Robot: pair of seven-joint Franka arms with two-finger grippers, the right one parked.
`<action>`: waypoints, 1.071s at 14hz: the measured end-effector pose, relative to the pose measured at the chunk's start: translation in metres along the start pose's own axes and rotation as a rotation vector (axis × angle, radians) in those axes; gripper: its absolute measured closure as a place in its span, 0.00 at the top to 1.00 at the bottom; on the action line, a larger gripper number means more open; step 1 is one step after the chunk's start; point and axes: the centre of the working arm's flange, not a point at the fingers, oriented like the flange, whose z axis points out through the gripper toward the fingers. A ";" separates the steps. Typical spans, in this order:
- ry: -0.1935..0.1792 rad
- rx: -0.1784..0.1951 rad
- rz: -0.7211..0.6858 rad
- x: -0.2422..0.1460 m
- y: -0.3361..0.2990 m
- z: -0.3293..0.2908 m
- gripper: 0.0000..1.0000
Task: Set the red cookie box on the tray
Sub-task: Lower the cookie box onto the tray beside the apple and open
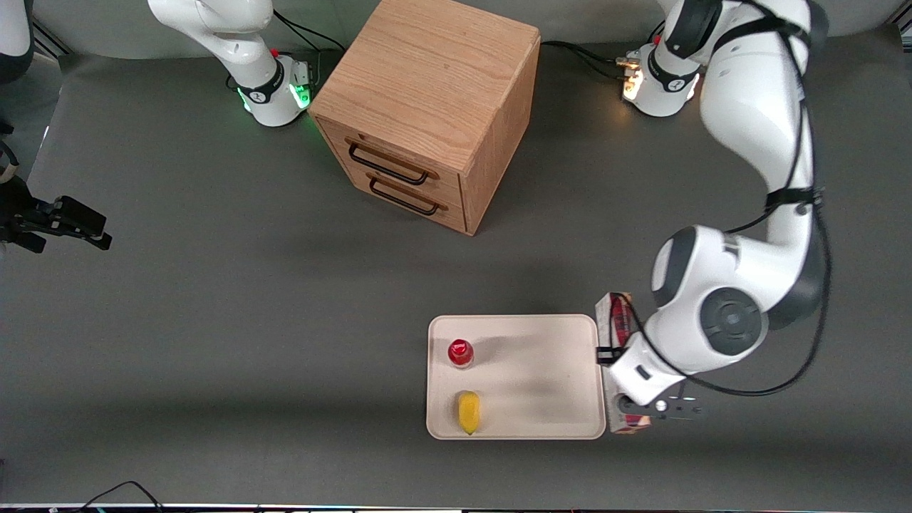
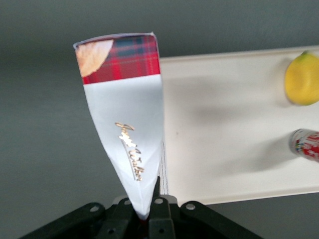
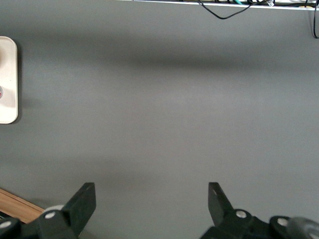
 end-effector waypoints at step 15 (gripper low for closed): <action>0.044 0.052 0.037 0.007 0.023 0.122 0.22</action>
